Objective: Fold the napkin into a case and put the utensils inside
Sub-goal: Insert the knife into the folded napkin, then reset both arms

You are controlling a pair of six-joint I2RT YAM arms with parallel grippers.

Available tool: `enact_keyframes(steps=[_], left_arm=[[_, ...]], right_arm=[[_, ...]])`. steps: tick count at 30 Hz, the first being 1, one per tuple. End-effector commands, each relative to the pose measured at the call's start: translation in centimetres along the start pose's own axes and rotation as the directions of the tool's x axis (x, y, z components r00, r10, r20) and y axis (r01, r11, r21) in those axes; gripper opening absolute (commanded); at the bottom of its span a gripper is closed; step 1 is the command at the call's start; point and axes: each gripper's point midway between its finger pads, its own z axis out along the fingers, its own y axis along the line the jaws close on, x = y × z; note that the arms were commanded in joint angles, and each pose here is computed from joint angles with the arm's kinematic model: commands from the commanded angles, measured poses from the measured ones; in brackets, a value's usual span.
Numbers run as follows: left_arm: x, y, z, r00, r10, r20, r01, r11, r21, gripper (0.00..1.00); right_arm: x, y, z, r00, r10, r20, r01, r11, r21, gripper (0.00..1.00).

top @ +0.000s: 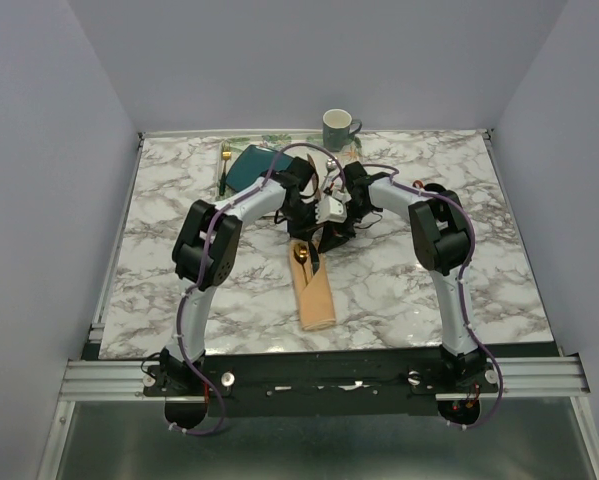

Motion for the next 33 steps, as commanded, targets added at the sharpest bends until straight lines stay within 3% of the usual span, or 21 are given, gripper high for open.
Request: enact_keyframes(steps=[1, 10, 15, 19, 25, 28, 31, 32, 33], left_arm=[[-1.1, -1.9, -0.5, 0.998, 0.066, -0.004, -0.066, 0.998, 0.012, 0.06], [-0.9, -2.0, -0.3, 0.996, 0.082, -0.031, -0.082, 0.997, -0.015, 0.08], [-1.2, 0.4, -1.4, 1.000, -0.027, -0.001, 0.027, 0.996, -0.087, 0.13], [-2.3, 3.5, -4.5, 0.994, -0.083, 0.067, 0.092, 0.983, -0.159, 0.16], [-2.5, 4.7, -8.2, 0.972, -0.184, 0.148, 0.212, 0.956, -0.203, 0.26], [-2.5, 4.1, -9.7, 0.938, -0.278, 0.207, 0.316, 0.931, -0.182, 0.38], [-2.1, 3.4, -12.3, 0.910, -0.310, 0.276, 0.373, 0.902, -0.218, 0.60], [-2.0, 3.7, -13.3, 0.895, -0.323, 0.307, 0.402, 0.883, -0.242, 0.73], [-2.6, 3.4, -15.6, 0.893, -0.298, 0.337, 0.400, 0.868, -0.293, 0.78]], right_arm=[[-0.2, -2.8, 1.5, 1.000, 0.020, 0.000, -0.020, 0.997, 0.072, 0.14], [-0.3, -2.8, 1.5, 1.000, 0.015, 0.003, -0.015, 0.997, 0.077, 0.14], [-0.5, -1.7, 0.9, 1.000, -0.010, 0.013, 0.010, 0.999, 0.048, 0.15], [-0.8, -0.5, -0.2, 0.998, -0.048, 0.039, 0.047, 0.999, 0.021, 0.16], [-1.1, 2.5, -2.3, 0.988, -0.123, 0.093, 0.128, 0.991, -0.048, 0.18], [-0.8, 3.8, -3.3, 0.978, -0.172, 0.117, 0.182, 0.980, -0.079, 0.22], [-0.9, 5.3, -5.5, 0.947, -0.271, 0.175, 0.285, 0.957, -0.057, 0.28], [-1.0, 6.1, -7.0, 0.922, -0.324, 0.212, 0.340, 0.939, -0.043, 0.30], [-0.9, 6.2, -7.8, 0.909, -0.347, 0.229, 0.362, 0.932, -0.026, 0.33]])
